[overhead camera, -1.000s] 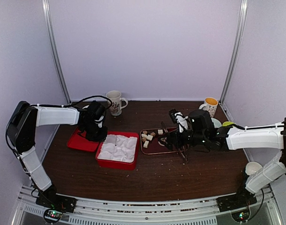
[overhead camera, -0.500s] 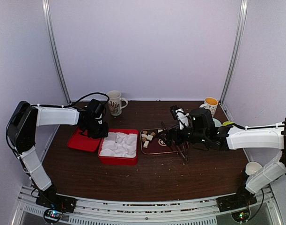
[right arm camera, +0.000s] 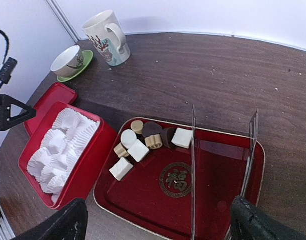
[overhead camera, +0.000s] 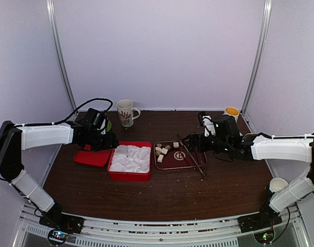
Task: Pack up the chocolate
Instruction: Move the packing box to the center of the board.
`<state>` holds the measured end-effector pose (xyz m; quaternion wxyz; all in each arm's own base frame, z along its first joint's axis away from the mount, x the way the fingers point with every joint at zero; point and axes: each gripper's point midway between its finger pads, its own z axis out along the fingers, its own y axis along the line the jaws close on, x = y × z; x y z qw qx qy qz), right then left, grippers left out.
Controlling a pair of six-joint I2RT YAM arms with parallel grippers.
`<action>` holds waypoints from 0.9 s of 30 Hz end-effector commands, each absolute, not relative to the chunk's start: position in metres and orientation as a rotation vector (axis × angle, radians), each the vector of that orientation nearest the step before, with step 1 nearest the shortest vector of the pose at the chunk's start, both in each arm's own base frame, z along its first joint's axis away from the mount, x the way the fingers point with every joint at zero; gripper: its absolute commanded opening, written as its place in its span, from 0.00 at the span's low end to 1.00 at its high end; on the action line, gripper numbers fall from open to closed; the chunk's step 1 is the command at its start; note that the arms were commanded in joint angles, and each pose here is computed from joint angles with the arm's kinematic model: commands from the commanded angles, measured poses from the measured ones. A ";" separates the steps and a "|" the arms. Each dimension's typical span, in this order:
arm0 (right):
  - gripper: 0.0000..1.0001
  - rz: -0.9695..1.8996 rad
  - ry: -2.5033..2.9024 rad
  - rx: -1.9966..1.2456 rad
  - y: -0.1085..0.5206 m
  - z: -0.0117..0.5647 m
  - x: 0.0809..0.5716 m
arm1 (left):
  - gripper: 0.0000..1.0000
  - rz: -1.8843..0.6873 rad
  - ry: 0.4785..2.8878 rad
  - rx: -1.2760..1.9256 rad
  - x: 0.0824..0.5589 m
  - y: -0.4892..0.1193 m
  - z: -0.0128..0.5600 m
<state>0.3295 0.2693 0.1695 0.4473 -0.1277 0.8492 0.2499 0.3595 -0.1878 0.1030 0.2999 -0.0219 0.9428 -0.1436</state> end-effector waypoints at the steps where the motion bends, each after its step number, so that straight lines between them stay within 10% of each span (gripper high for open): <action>1: 1.00 0.490 2.131 -0.214 0.246 0.181 0.338 | 0.72 -0.400 2.387 -0.029 0.358 -0.181 0.126; 7: 1.00 0.475 2.099 -0.189 0.233 0.181 0.334 | 0.98 -0.409 2.306 -0.026 0.341 -0.167 0.142; 27: 0.84 0.362 2.301 -0.237 0.222 0.134 0.331 | 0.90 -0.647 2.356 0.155 0.291 -0.187 0.110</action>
